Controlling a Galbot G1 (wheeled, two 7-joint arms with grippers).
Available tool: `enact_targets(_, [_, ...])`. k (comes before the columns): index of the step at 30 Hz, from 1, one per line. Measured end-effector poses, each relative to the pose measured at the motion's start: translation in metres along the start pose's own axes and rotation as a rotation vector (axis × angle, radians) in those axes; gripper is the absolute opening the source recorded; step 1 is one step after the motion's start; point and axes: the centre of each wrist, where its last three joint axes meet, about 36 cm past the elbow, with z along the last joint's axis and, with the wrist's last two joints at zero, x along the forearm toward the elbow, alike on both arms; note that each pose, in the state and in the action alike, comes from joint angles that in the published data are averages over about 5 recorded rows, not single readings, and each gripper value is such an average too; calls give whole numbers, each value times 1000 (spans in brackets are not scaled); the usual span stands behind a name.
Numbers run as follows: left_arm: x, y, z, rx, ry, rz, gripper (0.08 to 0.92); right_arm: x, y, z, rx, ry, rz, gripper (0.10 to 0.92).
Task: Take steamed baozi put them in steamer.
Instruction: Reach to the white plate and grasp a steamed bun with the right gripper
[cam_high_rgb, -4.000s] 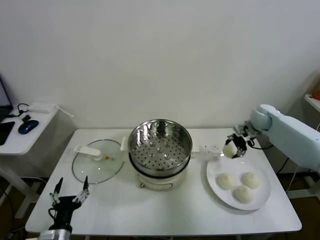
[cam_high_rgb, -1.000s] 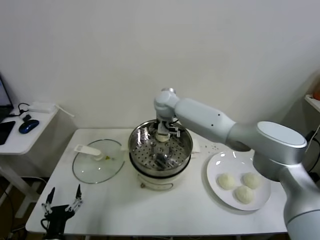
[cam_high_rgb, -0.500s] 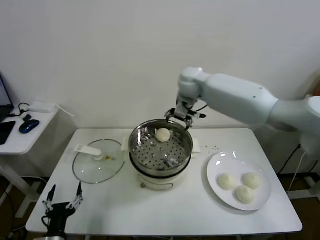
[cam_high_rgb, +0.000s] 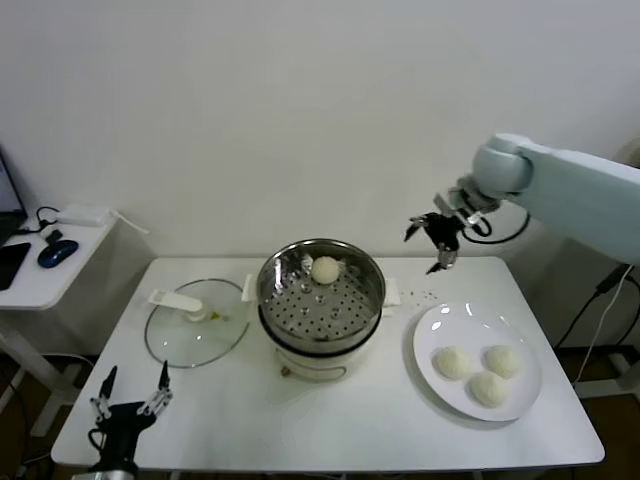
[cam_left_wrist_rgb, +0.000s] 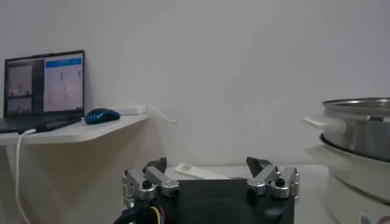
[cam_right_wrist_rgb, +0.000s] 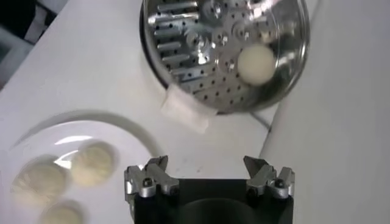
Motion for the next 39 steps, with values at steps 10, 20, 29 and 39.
enact_targets(10, [3, -1, -2, -2, 0, 3, 823, -55, 63, 44, -186, 11, -61, 823])
enact_targets(20, [6, 1, 0, -3, 8, -1, 823, -106, 95, 51, -250, 23, -134, 823])
enact_targets(29, [4, -1, -2, 10, 6, -7, 823, -135, 105, 51, -256, 39, -173, 823])
enact_targets(39, [3, 0, 1, 23, 15, -11, 823, -155, 107, 52, -251, 58, -184, 823])
